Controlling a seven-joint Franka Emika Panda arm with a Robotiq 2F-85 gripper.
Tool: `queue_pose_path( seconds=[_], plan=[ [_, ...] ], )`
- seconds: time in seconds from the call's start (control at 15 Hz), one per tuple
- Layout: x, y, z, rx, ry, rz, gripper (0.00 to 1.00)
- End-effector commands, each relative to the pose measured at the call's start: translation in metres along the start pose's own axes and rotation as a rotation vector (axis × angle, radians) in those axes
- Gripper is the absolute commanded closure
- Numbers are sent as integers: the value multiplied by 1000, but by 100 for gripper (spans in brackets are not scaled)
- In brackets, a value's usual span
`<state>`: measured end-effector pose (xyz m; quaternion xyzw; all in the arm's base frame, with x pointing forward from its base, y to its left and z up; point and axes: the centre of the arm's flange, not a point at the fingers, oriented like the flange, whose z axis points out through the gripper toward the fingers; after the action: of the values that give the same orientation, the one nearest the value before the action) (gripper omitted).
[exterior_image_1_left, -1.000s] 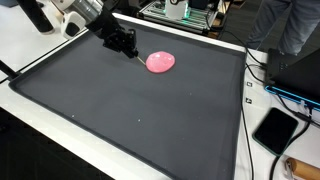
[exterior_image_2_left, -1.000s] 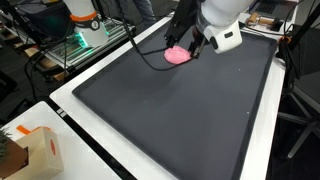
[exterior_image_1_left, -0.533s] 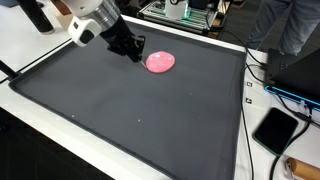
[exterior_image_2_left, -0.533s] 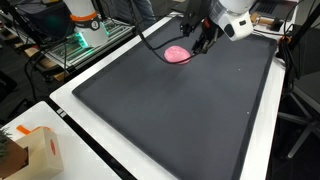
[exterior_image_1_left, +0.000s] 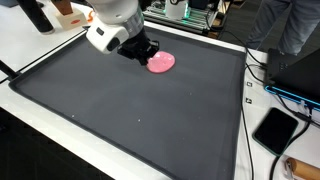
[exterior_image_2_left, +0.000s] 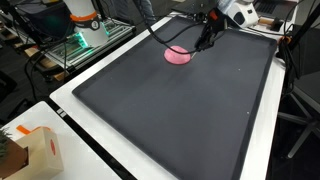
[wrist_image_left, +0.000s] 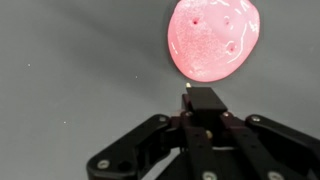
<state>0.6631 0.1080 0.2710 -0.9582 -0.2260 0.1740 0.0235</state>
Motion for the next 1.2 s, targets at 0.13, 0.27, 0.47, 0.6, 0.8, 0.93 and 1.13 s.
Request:
queue_pose_path(
  seconds=[0.13, 0.27, 0.47, 0.6, 0.8, 0.93, 1.13],
  plan=[
    [10, -40, 3, -129, -20, -51, 97],
    [13, -55, 4, -179, -23, -75, 97],
    [18, -58, 0, -173, -28, -97, 87],
    [20, -67, 0, -196, -28, -110, 87],
    [21, -68, -1, -200, -27, -111, 87],
    [20, -67, -1, -201, -26, -110, 87],
    [22, -74, -1, -219, -35, -104, 97]
  ],
)
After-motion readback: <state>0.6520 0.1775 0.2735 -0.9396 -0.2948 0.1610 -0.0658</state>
